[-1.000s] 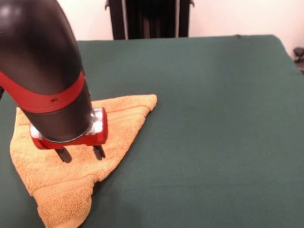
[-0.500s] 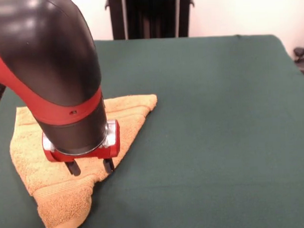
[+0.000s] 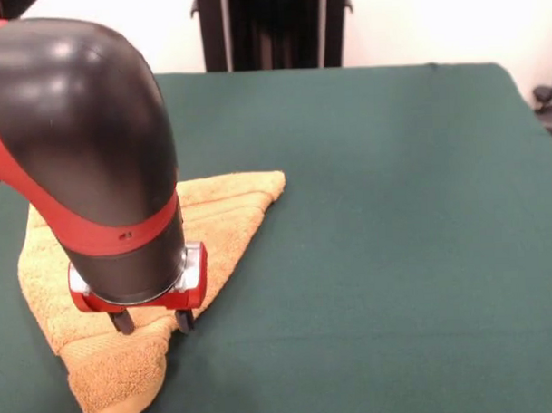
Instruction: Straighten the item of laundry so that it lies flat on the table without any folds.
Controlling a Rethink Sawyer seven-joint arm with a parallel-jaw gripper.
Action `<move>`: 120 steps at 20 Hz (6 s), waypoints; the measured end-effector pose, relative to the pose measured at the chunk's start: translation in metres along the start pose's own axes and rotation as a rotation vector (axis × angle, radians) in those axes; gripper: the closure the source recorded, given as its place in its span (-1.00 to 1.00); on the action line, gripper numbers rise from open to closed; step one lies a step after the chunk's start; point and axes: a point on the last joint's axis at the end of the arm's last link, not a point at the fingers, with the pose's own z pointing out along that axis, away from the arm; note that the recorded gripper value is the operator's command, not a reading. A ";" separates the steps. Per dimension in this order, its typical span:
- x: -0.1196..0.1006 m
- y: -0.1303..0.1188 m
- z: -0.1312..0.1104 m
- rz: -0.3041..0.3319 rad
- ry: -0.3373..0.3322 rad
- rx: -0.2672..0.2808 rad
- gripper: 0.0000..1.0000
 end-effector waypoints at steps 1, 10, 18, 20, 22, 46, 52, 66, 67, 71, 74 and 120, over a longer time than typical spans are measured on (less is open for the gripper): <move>0.000 -0.001 0.003 0.004 0.006 0.006 -1.00; -0.008 -0.003 0.026 0.050 0.040 0.009 -1.00; -0.013 -0.007 0.026 0.084 0.060 -0.019 -1.00; -0.016 -0.007 0.026 0.089 0.056 -0.021 -1.00; -0.017 -0.007 0.026 0.091 0.053 -0.022 -1.00; -0.027 -0.008 0.025 0.115 0.052 -0.008 -1.00; -0.029 -0.006 0.026 0.120 0.062 0.005 -1.00; -0.030 -0.009 0.025 0.132 0.065 -0.012 -1.00; -0.031 -0.010 0.025 0.133 0.064 -0.012 -1.00; -0.031 -0.010 0.025 0.135 0.066 -0.014 -1.00; -0.031 -0.010 0.025 0.137 0.068 -0.015 -1.00; -0.034 -0.020 0.023 0.160 0.064 -0.035 1.00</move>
